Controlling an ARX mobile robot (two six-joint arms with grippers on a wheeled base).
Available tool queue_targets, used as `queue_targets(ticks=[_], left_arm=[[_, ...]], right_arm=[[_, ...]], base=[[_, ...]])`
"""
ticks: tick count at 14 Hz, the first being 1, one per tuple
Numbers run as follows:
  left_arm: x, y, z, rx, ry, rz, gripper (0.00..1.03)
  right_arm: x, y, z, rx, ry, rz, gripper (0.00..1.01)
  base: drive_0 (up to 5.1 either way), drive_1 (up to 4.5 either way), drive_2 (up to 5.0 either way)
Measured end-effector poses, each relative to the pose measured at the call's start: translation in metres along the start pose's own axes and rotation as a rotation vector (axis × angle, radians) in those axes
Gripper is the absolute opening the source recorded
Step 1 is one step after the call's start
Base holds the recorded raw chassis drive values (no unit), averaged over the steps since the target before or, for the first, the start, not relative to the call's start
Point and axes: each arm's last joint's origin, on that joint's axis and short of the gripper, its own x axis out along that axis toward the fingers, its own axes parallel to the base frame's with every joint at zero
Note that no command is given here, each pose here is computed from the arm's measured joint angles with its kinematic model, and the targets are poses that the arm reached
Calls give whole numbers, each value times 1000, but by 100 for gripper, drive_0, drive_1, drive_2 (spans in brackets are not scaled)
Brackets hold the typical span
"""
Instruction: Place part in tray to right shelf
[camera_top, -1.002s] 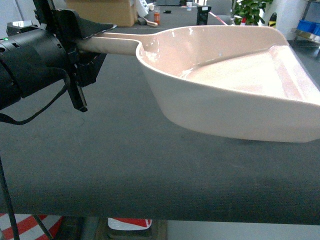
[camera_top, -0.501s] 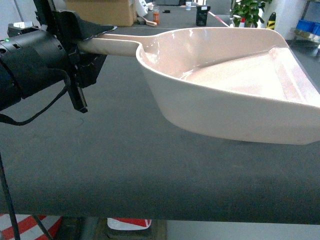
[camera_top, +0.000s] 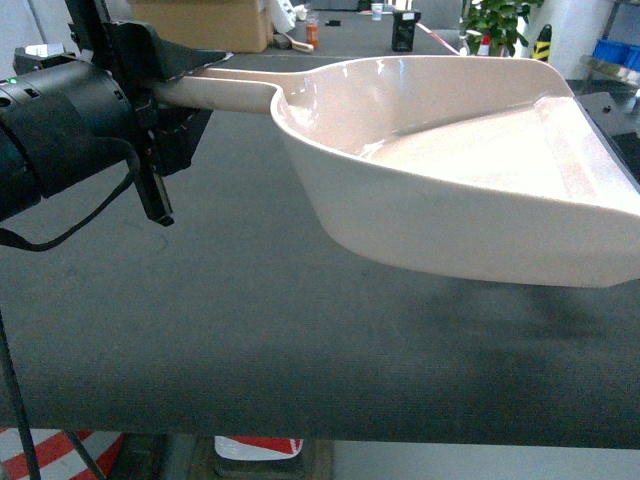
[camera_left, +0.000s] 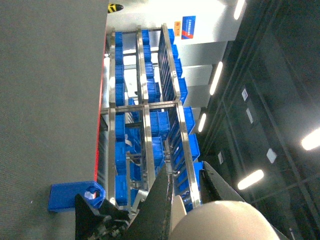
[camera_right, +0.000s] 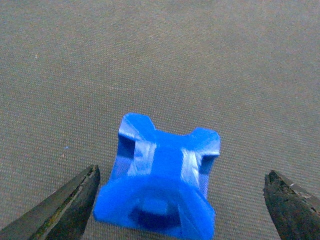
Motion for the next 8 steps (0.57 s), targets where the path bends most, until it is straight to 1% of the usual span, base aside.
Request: queue_targets(ticks=[1,3,4,5,6,7,8], left_arm=[[0,0,0,0,0,0,13],[0,0,0,0,0,0,13],[0,0,0,-1,0,0,13],[0,0,0,0,0,0,13],[0,0,0,-1,0,0,13],[0,0,0,0,0,0,13],[0,0,0,0,0,0,13]], right_arm=[[5,4,2,32,18,-3,90],[1,10,2,72,-5,-8,64],[-10,8,-2,102,-8,-27,52],[-31,2,-5,124,-15,-57,47],[-58,-4,-1,136,-43,-77,47],[-94,-8,15,141,-89,-81,47],[-132,-7,43,132,-198,-62,47]], base=[[0,0,0],[0,0,0],[0,0,0],[0,0,0],[0,0,0],[0,0,0],[0,0,0]])
